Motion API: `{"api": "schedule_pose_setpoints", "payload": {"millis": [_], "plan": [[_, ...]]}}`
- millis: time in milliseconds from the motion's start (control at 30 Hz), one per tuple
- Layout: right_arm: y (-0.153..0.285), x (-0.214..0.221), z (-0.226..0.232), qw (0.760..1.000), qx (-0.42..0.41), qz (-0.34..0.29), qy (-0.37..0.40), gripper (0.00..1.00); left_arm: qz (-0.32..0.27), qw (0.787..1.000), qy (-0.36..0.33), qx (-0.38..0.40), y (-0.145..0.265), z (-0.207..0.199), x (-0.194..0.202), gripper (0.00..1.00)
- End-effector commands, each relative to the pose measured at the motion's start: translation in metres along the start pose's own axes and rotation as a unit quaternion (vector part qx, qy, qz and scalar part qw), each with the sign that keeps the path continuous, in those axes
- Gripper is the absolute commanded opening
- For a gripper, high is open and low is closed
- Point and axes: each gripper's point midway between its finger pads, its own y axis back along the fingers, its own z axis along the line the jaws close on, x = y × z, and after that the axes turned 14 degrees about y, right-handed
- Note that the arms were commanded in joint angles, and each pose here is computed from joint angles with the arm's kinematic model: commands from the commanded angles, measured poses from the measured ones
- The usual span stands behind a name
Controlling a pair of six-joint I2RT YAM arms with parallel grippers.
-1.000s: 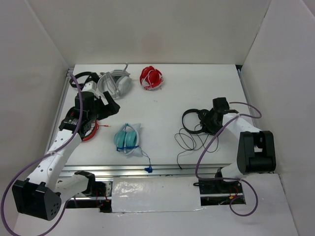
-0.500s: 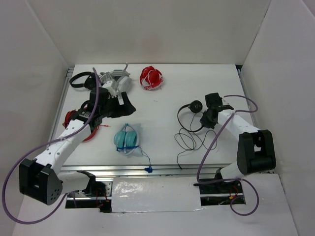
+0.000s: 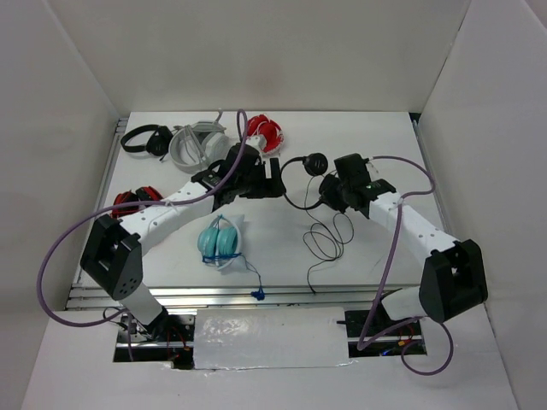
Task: Wrap the headphones
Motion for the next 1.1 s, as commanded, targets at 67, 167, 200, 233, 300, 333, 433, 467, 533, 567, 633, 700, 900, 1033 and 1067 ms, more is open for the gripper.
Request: {"api": "schedule_pose_setpoints", "payload": {"millis": [67,167,200,233,300,333,433,467,533,567,633,700,900,1033,1067], "plan": [[0.025,-0.017,0.06,0.995,-0.074,-0.031,-0.053,0.0,-0.06,0.997,0.046,-0.022,-0.007,-0.002,-0.027,0.88],[0.028,-0.015,0.07,0.994,-0.078,-0.036,-0.061,0.0,-0.073,0.995,0.063,-0.026,-0.009,-0.001,-0.031,0.79],[0.029,-0.01,0.073,0.994,-0.082,-0.032,-0.062,0.0,-0.081,0.994,0.067,-0.035,-0.009,0.002,-0.033,0.75],[0.03,-0.011,0.078,0.993,-0.088,-0.033,-0.068,0.0,-0.085,0.993,0.074,-0.04,-0.01,0.003,-0.034,0.73],[0.033,-0.004,0.086,0.993,-0.095,-0.033,-0.065,0.0,-0.091,0.991,0.08,-0.056,-0.011,0.009,-0.034,0.67],[0.035,-0.003,0.089,0.992,-0.097,-0.035,-0.068,0.0,-0.104,0.989,0.085,-0.069,-0.012,0.014,-0.038,0.63],[0.034,0.0,0.09,0.993,-0.086,-0.036,-0.071,0.0,-0.104,0.986,0.087,-0.099,-0.012,0.022,-0.038,0.37],[0.033,0.002,0.091,0.993,-0.088,-0.034,-0.07,0.0,-0.103,0.985,0.087,-0.106,-0.012,0.025,-0.036,0.25],[0.032,0.006,0.095,0.993,-0.091,-0.03,-0.068,0.0,-0.105,0.985,0.086,-0.11,-0.012,0.025,-0.036,0.13],[0.031,0.009,0.097,0.993,-0.095,-0.026,-0.062,0.03,-0.106,0.984,0.086,-0.111,-0.012,0.024,-0.036,0.09],[0.031,0.015,0.104,0.993,-0.102,-0.02,-0.046,0.08,-0.106,0.983,0.083,-0.122,-0.011,0.026,-0.038,0.0],[0.034,0.017,0.108,0.993,-0.11,-0.02,-0.025,0.18,-0.111,0.982,0.078,-0.129,-0.008,0.027,-0.042,0.0],[0.064,0.02,0.131,0.978,-0.184,-0.048,0.087,0.69,-0.141,0.976,0.056,-0.156,0.007,0.024,-0.065,0.0],[0.089,0.02,0.129,0.959,-0.223,-0.073,0.161,1.0,-0.167,0.97,0.042,-0.17,0.02,0.019,-0.087,0.0],[0.094,0.017,0.127,0.954,-0.232,-0.081,0.168,1.0,-0.169,0.97,0.035,-0.172,0.022,0.019,-0.09,0.0]]}}
